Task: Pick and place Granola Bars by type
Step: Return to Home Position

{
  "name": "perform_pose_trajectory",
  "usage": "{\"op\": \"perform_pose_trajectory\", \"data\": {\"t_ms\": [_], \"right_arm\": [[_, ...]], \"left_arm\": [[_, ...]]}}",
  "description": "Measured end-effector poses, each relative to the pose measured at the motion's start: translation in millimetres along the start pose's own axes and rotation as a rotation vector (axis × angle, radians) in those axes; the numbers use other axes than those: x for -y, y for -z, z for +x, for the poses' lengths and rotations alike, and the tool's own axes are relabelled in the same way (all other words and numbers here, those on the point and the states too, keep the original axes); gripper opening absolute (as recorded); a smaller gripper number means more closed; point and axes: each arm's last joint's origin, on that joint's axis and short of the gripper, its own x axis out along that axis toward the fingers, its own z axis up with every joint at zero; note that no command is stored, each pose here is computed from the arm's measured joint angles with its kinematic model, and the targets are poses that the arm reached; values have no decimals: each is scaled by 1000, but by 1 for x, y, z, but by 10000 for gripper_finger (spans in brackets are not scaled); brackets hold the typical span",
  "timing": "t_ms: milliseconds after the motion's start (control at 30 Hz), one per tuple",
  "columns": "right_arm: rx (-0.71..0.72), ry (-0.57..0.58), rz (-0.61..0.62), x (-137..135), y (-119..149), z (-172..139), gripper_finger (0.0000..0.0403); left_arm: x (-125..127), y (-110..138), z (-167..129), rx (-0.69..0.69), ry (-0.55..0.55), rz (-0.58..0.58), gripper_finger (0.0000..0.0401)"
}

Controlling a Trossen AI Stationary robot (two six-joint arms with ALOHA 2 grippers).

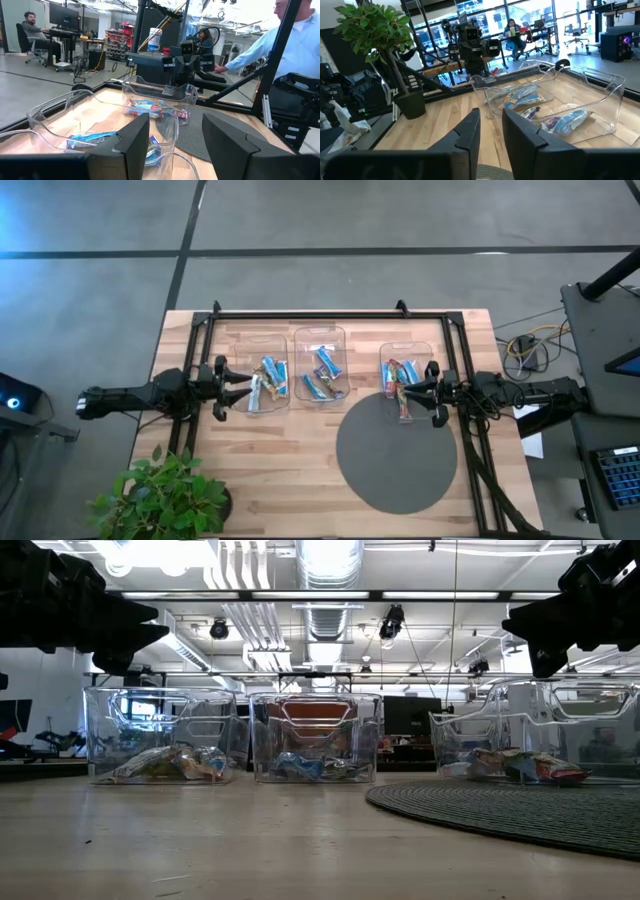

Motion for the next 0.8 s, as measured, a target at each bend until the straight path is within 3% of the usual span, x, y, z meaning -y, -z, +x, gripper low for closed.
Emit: {"op": "perform_pose_trajectory", "data": {"t_ms": [800], "right_arm": [[0, 1, 0, 0, 0, 0, 81]], "left_arm": [[0, 0, 0, 4, 1, 0, 168]]}}
